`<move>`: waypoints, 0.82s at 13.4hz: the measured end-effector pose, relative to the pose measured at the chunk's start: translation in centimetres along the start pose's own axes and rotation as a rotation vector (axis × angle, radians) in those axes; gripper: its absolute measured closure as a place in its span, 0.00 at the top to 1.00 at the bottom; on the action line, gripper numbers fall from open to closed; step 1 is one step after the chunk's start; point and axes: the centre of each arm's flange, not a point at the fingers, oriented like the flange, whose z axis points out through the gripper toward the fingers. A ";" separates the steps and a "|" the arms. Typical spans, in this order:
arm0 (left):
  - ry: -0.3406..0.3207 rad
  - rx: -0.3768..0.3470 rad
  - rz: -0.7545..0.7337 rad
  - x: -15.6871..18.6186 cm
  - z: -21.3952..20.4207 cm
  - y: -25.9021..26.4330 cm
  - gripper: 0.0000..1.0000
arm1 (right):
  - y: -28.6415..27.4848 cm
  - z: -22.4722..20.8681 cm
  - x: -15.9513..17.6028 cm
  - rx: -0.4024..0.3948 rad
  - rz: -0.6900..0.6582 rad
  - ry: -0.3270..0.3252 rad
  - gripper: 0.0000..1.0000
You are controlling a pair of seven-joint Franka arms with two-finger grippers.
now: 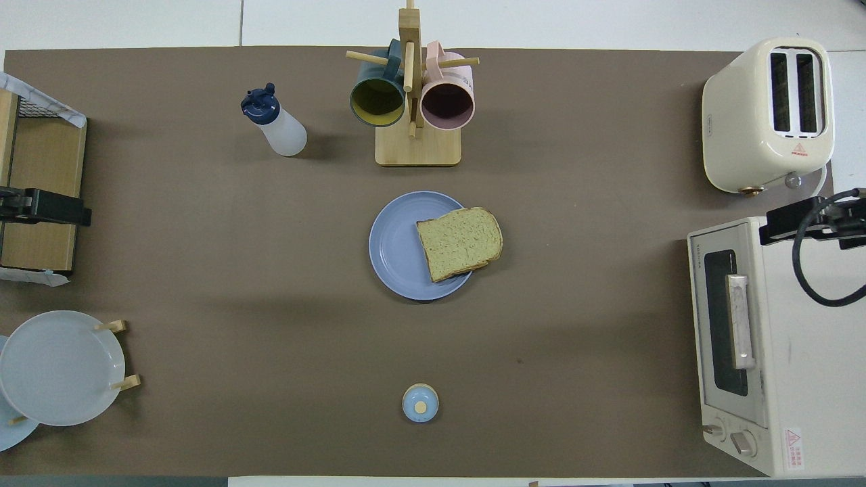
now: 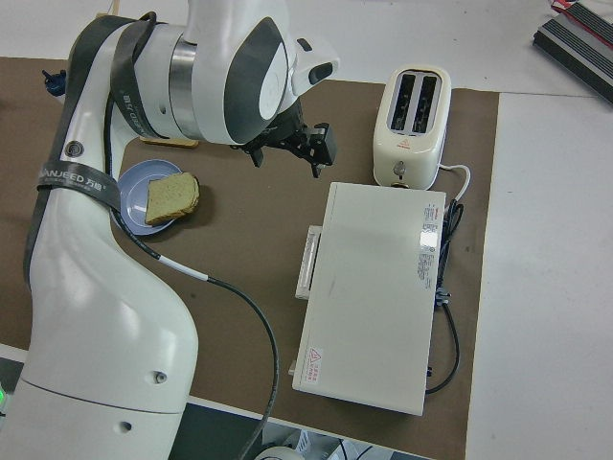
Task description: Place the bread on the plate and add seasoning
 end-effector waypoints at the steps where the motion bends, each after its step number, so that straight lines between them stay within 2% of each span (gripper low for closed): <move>1: -0.001 0.003 -0.006 0.0 0.0 -0.3 1.00 | 0.0 0.0 0.0 0.000 0.000 0.000 1.00; 6: -0.039 0.015 0.001 0.7 1.2 0.5 1.00 | 0.0 0.0 0.0 0.000 0.000 0.000 1.00; 11: -0.024 0.017 0.007 0.7 -1.3 0.8 1.00 | 0.0 0.0 0.0 0.000 0.000 0.000 1.00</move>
